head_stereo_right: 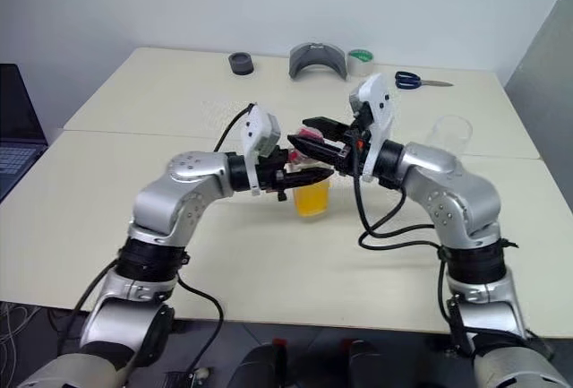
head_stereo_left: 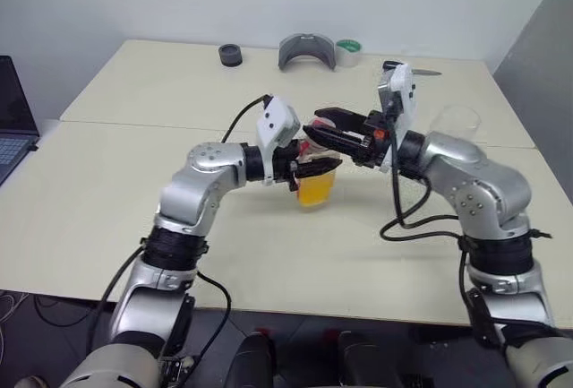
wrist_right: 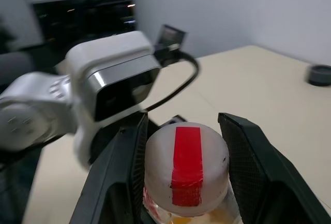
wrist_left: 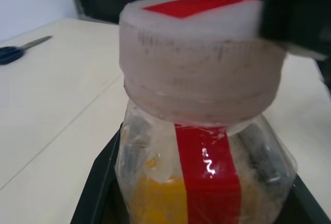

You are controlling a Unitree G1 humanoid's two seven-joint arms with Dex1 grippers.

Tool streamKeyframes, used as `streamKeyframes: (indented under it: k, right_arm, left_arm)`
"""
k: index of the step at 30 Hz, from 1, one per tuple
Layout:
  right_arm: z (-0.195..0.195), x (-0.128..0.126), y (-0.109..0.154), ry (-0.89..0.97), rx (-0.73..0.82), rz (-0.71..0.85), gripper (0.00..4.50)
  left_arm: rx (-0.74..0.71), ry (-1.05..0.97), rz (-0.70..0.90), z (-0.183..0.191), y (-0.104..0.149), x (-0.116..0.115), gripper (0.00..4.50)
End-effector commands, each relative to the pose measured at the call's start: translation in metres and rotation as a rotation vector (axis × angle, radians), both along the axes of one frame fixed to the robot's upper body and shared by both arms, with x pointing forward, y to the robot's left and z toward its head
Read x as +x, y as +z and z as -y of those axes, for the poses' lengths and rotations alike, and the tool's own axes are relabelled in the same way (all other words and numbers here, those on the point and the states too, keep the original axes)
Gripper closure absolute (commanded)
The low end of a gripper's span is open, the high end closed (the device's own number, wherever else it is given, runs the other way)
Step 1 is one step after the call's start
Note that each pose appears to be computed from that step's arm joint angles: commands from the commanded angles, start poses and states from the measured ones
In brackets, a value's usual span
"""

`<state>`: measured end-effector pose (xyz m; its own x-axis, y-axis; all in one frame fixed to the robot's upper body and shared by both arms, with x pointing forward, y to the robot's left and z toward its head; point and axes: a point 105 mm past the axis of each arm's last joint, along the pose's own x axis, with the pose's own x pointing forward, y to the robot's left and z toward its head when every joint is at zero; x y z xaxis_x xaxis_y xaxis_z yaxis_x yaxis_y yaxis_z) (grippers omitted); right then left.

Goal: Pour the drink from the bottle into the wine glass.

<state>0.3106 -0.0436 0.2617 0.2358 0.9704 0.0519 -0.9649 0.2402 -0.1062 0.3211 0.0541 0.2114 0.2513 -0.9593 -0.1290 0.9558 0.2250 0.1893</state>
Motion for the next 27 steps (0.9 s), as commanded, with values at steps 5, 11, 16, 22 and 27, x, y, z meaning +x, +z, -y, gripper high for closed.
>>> streamKeyframes:
  k: [5,11,16,22,27]
  right_arm:
    - [-0.001,0.000,0.023,0.285,-0.058,0.068,2.66]
    - [0.006,-0.007,0.031,0.374,-0.088,0.046,1.32]
    - [0.037,-0.006,0.027,0.205,-0.091,0.012,0.01]
    - [0.049,-0.032,0.015,-0.013,-0.034,-0.022,0.01]
    - [0.017,-0.047,0.019,-0.127,0.104,-0.009,0.01]
  left_arm:
    - [-0.010,-0.297,0.031,0.011,0.019,-0.054,2.72]
    - [-0.013,-0.242,0.070,0.008,0.026,-0.039,2.72]
    - [-0.038,-0.143,0.061,0.002,0.018,-0.023,2.72]
    - [-0.085,-0.059,0.068,0.000,0.018,-0.009,2.72]
    - [-0.102,-0.058,0.076,0.007,0.021,-0.002,2.72]
